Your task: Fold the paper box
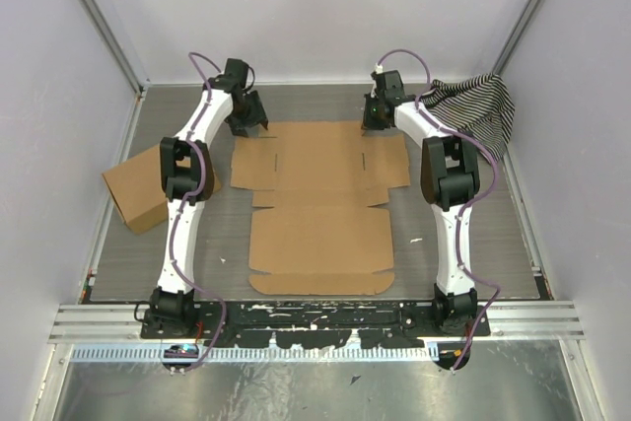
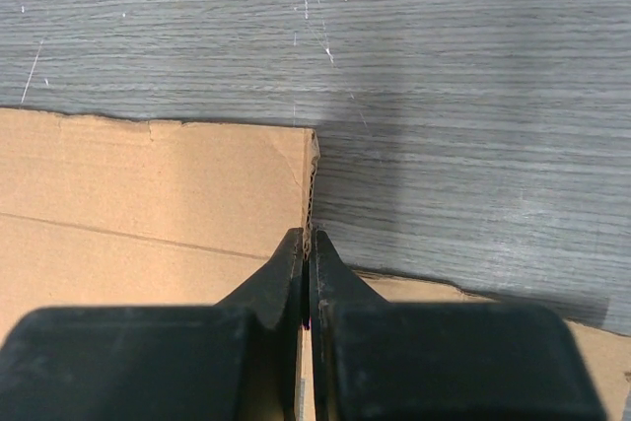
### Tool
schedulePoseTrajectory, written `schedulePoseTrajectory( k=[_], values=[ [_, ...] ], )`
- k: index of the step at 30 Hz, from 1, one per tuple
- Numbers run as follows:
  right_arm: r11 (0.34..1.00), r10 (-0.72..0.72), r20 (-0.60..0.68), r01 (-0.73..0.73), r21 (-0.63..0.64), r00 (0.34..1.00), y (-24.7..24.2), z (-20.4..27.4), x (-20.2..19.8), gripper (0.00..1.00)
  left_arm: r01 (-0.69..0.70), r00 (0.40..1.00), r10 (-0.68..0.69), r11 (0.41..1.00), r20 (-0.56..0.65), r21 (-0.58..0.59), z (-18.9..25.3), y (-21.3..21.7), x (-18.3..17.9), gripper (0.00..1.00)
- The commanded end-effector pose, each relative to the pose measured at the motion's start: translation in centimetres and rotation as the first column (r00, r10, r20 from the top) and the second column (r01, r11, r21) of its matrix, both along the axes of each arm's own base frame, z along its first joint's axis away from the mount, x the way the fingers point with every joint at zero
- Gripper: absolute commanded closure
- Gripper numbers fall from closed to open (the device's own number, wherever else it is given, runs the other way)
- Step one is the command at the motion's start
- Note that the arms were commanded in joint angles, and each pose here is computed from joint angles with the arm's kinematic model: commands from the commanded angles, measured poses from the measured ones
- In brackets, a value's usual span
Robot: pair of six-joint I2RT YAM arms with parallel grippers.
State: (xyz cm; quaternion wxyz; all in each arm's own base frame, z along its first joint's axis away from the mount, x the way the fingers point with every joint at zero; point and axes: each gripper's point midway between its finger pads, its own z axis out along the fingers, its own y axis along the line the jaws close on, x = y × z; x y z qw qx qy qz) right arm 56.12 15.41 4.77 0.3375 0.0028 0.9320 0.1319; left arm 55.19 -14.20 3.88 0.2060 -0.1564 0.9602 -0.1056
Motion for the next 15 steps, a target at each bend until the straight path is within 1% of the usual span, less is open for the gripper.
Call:
schedulePoseTrajectory(
  k=[1, 6, 15],
  values=[
    [0.999, 0.048, 0.1, -0.05, 0.015, 0.994, 0.8, 5.4, 0.3, 0.99, 0.038, 0.997, -0.038, 0.999, 0.073, 0.0, 0.6, -0.3, 1.6, 0.32],
    [0.997, 0.071, 0.082, -0.073, 0.025, 0.994, 1.2, 5.0, 0.2, 0.99, 0.094, 0.988, -0.091, 0.995, 0.122, -0.021, 0.5, -1.1, 2.4, 0.33],
    [0.995, 0.084, 0.073, -0.087, 0.051, 0.994, 1.8, 5.2, 0.1, 0.99, 0.117, 0.992, -0.115, 0.992, 0.048, -0.043, -1.8, -1.4, 0.8, 0.36]
  ],
)
